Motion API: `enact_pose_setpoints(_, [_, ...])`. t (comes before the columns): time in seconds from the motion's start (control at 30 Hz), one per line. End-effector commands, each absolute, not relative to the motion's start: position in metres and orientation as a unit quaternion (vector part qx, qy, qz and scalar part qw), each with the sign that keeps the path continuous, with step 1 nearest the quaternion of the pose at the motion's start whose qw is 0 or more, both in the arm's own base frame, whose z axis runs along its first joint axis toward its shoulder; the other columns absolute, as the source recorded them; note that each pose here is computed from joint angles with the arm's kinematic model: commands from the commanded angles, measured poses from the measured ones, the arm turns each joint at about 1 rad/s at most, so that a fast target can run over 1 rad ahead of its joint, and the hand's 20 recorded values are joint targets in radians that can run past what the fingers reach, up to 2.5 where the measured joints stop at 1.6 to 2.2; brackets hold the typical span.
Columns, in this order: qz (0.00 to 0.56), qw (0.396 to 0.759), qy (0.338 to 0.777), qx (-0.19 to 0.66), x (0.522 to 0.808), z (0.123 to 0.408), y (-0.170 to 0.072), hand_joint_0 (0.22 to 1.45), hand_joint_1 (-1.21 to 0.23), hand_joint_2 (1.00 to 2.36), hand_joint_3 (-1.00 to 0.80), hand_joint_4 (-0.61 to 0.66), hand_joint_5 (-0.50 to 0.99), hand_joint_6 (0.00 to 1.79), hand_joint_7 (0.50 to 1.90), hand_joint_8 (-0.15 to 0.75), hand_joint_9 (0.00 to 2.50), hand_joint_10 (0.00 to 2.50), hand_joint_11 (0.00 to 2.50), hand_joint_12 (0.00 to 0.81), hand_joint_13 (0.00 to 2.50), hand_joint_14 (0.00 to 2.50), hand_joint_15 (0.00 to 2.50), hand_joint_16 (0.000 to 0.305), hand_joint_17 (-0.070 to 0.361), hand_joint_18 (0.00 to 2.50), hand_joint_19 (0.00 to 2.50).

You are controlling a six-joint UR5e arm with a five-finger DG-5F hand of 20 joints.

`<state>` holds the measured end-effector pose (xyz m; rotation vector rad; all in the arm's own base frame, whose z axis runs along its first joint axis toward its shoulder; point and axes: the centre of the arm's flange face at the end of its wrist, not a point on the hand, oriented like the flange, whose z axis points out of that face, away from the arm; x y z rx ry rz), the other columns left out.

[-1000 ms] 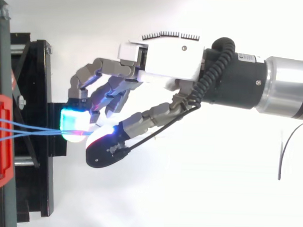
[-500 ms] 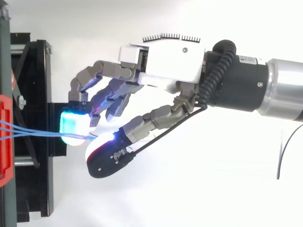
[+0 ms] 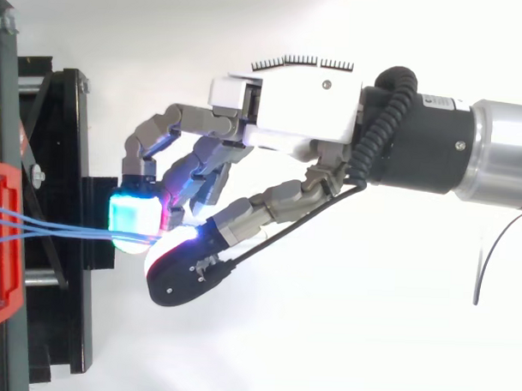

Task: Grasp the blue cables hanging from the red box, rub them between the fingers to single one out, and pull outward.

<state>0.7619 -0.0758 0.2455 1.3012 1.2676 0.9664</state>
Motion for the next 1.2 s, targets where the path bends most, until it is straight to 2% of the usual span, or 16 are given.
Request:
enact_pose_setpoints(0.0, [0.401, 0.514, 0.529, 0.543, 0.761, 0.245, -0.076, 0.56, -0.79, 1.00, -0.50, 0.27, -0.15, 0.85, 0.99, 0.366, 0.94, 0.01, 0.59, 0.409, 0.74, 0.01, 0.38, 0.059, 0.132, 0.91, 0.50])
enact_pose_setpoints(0.67, [0.401, 0.511, 0.528, 0.547, 0.762, 0.249, -0.076, 0.52, -0.79, 1.00, -0.50, 0.28, -0.11, 0.86, 1.03, 0.399, 1.13, 0.02, 0.67, 0.425, 0.90, 0.01, 0.43, 0.061, 0.137, 0.98, 0.50])
enact_pose_setpoints(0.93, [0.394, 0.506, 0.536, 0.549, 0.763, 0.263, -0.073, 0.51, -0.82, 1.00, -0.50, 0.28, -0.12, 0.84, 1.02, 0.393, 1.12, 0.02, 0.68, 0.429, 0.90, 0.01, 0.44, 0.061, 0.137, 0.99, 0.50])
enact_pose_setpoints(1.17, [0.391, 0.506, 0.540, 0.547, 0.763, 0.262, -0.072, 0.53, -0.83, 1.00, -0.50, 0.28, -0.12, 0.83, 1.03, 0.389, 1.10, 0.01, 0.68, 0.424, 0.90, 0.01, 0.45, 0.060, 0.135, 0.98, 0.51])
